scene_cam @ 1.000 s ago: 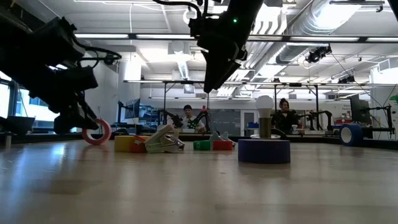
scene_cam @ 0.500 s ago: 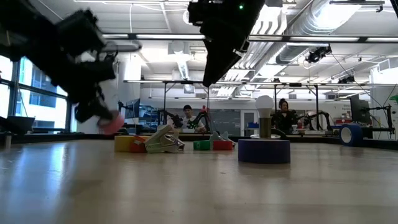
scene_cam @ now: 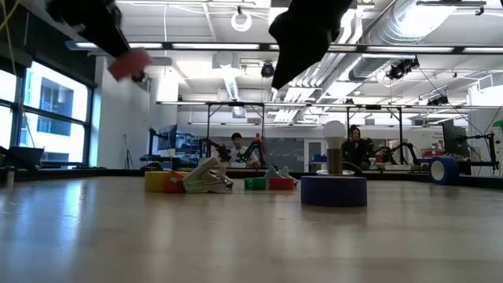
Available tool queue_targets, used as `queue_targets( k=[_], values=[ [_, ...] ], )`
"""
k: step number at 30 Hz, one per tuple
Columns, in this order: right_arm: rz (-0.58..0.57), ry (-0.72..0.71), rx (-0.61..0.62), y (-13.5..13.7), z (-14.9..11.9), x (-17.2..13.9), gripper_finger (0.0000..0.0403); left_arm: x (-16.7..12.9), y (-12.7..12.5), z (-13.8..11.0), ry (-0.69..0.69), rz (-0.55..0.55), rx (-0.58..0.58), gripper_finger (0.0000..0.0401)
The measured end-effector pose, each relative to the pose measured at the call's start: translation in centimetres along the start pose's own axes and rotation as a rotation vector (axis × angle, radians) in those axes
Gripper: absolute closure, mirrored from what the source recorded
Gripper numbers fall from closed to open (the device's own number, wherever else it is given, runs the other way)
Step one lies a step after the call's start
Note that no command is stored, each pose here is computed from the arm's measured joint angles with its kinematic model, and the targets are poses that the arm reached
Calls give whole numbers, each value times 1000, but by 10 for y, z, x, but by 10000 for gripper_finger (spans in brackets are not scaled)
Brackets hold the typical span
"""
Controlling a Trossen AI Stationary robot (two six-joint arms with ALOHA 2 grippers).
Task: Pick and place Stapler, Stapler remover, tape
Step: Put the pink tape into the black bin
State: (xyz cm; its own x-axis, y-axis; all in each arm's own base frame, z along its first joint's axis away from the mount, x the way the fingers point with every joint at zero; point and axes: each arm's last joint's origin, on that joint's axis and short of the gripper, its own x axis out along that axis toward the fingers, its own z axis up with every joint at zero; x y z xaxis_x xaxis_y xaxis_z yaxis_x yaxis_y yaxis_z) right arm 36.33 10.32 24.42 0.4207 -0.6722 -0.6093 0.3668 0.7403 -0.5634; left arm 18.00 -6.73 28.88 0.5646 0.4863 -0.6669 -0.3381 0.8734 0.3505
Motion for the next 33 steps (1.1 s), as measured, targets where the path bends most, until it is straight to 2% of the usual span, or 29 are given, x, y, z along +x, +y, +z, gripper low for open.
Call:
queue_targets(
  k=[3,6,8,12,17,25,33],
  values=[
    [-5,-15,12,6,-4,-9,100,-20,-2,-1,80,-126,-59,371],
    [0,-34,24,11,-6,-17,100,-32,-8,-7,218,-266,-182,371],
    [7,-44,39,15,-8,-21,100,-37,-16,-13,305,-311,-258,371],
    [14,-66,79,20,-11,-29,100,-46,-43,-29,469,-331,-282,371],
    [6,-103,133,26,-13,-38,100,-51,-78,-45,612,-349,-288,371],
    [73,-143,178,38,-16,-54,100,-62,-126,-71,709,-397,-307,371],
    [158,-183,198,51,-18,-70,100,-63,-142,-85,737,-343,-327,365]
  ],
)
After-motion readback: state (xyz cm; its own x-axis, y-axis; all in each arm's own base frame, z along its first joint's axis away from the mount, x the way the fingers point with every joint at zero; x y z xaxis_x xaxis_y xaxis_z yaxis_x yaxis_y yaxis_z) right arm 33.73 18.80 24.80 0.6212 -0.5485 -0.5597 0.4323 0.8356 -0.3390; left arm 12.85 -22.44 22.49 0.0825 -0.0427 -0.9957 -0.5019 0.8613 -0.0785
